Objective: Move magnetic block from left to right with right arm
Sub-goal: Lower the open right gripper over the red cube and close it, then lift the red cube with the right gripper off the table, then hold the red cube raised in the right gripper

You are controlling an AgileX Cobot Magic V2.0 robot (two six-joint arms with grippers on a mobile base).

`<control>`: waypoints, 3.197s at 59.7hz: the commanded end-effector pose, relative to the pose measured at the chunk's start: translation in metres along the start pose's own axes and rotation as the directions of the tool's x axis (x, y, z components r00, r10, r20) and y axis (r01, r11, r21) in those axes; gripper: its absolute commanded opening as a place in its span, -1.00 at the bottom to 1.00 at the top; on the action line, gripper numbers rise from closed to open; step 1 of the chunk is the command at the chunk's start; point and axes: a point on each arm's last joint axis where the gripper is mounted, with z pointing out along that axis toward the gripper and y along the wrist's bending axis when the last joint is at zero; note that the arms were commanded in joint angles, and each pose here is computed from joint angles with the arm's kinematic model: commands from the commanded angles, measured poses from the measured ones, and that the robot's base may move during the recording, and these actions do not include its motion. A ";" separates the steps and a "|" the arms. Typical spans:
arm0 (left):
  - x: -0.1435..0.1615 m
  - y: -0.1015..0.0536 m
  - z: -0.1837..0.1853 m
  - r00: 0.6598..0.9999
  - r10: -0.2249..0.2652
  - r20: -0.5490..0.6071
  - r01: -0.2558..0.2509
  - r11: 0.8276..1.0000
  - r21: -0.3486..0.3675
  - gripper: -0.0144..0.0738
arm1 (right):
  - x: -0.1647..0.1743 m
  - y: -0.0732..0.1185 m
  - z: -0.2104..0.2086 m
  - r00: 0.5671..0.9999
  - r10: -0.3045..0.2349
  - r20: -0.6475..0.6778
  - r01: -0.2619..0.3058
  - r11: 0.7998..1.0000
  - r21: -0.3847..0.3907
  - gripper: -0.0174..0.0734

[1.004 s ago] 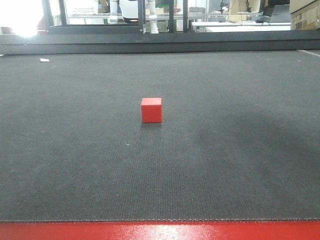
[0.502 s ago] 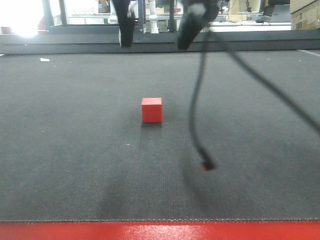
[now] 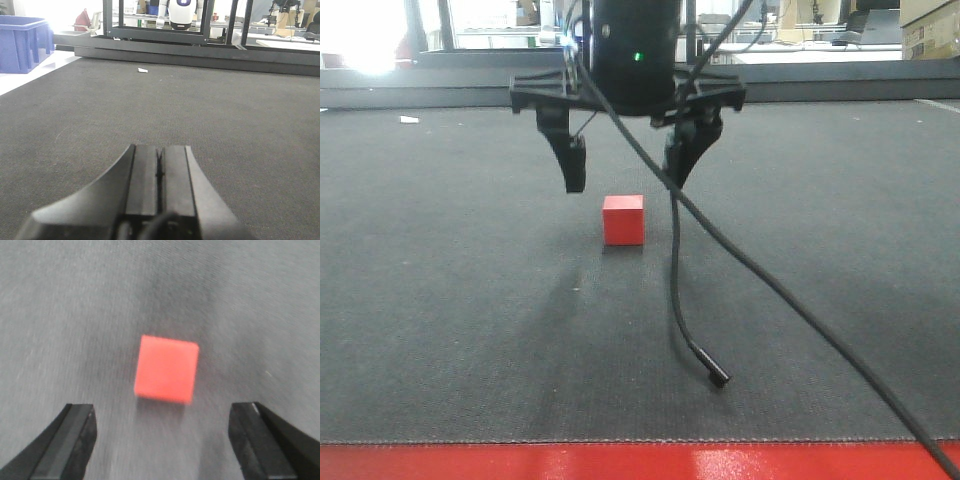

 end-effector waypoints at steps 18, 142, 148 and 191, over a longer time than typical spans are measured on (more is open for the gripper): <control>-0.006 -0.001 -0.001 0.996 -0.008 0.094 0.007 1.000 0.011 -0.94 | -0.031 -0.007 -0.008 0.984 0.036 0.175 -0.021 0.996 -0.088 0.78; -0.006 -0.001 -0.001 0.996 -0.008 0.094 0.007 1.000 0.011 -0.94 | 0.146 -0.183 -0.209 0.792 -0.083 0.604 0.200 0.971 -0.128 -0.33; -0.006 -0.001 -0.001 0.996 -0.008 0.094 0.007 1.000 0.011 -0.94 | 0.160 -0.183 -0.229 0.739 -0.091 0.668 0.254 0.955 -0.151 -0.33; -0.006 -0.001 -0.001 0.996 -0.008 0.094 0.007 1.000 0.011 -0.93 | 0.196 -0.197 -0.278 0.582 -0.046 0.812 0.352 0.914 -0.201 -0.33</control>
